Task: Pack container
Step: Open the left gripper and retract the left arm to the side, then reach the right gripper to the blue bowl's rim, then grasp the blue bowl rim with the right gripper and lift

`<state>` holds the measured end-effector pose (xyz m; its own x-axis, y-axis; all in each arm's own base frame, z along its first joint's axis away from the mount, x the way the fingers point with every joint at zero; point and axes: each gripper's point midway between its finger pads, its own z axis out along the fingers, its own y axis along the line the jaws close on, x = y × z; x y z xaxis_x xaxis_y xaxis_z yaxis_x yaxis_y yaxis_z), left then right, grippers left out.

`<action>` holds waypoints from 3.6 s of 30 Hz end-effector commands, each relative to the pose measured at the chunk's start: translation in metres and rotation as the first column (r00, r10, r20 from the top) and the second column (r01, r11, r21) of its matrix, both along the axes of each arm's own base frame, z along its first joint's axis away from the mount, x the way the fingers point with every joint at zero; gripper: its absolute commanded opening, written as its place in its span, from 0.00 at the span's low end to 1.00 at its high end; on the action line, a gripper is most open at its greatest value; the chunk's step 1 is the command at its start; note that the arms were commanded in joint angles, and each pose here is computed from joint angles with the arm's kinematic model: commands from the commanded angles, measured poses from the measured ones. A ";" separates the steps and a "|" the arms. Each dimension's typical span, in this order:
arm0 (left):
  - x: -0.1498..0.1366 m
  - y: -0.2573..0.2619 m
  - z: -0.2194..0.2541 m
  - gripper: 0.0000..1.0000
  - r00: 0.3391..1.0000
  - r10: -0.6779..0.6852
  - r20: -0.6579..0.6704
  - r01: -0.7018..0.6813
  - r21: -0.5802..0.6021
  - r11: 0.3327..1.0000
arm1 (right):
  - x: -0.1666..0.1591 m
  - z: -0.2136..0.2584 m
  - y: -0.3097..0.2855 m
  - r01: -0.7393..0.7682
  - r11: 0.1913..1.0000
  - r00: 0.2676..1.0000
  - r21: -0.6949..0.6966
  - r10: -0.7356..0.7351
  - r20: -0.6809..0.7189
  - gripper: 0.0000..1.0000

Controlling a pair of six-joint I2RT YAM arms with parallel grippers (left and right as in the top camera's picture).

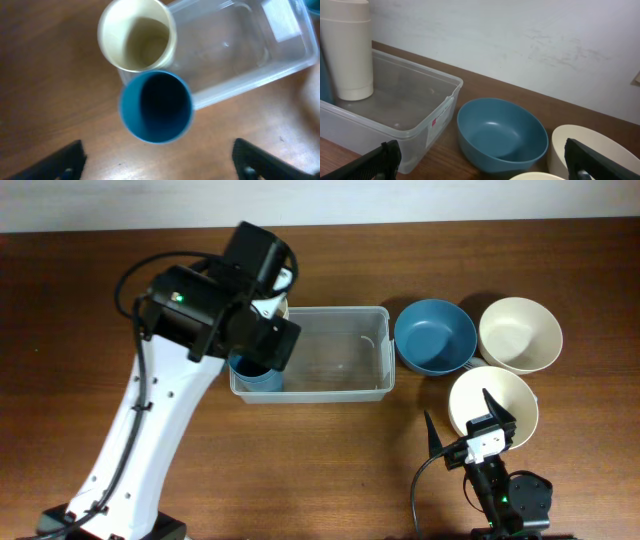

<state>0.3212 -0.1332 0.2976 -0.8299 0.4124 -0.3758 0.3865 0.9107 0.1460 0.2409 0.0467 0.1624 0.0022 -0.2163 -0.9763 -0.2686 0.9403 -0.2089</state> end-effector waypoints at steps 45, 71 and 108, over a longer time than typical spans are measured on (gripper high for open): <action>0.102 0.265 -0.112 1.00 0.701 0.697 -0.152 -0.708 -0.021 0.706 | -0.001 -0.003 0.003 -0.013 1.000 1.000 -0.003 0.013 -0.006 0.98; 0.102 0.265 -0.112 1.00 0.701 0.697 -0.152 -0.708 -0.021 0.706 | 0.002 0.172 0.037 -0.186 0.973 0.925 0.140 0.221 -0.310 0.99; 0.102 0.265 -0.112 1.00 0.701 0.697 -0.152 -0.708 -0.021 0.706 | 0.143 -0.013 -0.052 0.747 0.665 0.120 -0.004 -0.141 -0.983 0.96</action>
<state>0.4207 0.1320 0.1802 -0.9161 -0.3234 -0.2371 -0.3502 0.9332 0.0803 0.3794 0.0130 0.1465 -0.8791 0.4502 -0.1567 0.3970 0.8734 0.2819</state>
